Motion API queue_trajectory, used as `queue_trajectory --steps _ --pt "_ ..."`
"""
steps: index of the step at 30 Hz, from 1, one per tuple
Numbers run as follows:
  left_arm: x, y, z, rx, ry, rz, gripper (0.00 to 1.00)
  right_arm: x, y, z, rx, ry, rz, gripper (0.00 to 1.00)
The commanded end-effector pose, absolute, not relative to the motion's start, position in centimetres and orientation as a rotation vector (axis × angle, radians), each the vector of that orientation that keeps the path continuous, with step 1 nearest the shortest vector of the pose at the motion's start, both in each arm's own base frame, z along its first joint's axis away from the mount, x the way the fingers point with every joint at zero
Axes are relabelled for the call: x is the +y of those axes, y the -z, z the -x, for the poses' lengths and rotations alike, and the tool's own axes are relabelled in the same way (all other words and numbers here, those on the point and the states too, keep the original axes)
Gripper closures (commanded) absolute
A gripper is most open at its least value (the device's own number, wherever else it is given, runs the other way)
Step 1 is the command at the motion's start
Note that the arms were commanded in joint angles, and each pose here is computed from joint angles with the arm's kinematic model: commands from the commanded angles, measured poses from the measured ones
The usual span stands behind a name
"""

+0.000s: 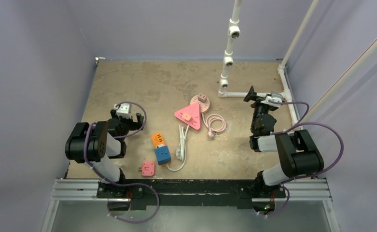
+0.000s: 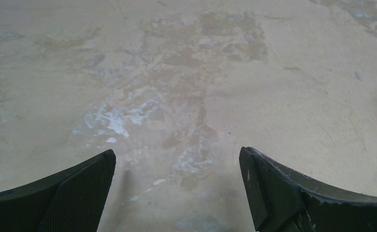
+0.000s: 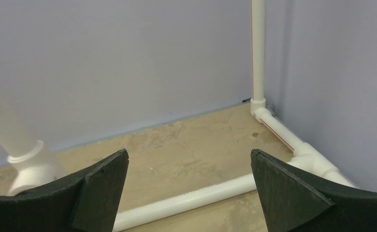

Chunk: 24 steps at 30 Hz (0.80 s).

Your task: Insert the plug

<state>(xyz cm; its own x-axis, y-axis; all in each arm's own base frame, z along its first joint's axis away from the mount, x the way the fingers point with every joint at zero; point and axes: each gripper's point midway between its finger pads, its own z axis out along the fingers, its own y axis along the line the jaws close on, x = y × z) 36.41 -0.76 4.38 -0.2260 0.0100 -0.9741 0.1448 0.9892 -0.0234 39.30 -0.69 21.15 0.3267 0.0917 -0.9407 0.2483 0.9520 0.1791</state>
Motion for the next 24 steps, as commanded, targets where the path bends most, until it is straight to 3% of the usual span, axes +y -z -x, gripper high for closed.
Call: queue_trajectory --steps 1,24 --pt "-2.0 -8.1 -37.5 1.641 0.091 -0.188 0.01 -1.3 -30.4 -36.1 0.831 -0.034 -0.281 0.01" --pt "-2.4 -7.9 -38.6 1.658 0.1 -0.2 0.01 -1.4 -30.8 -35.1 0.792 -0.036 -0.259 0.01"
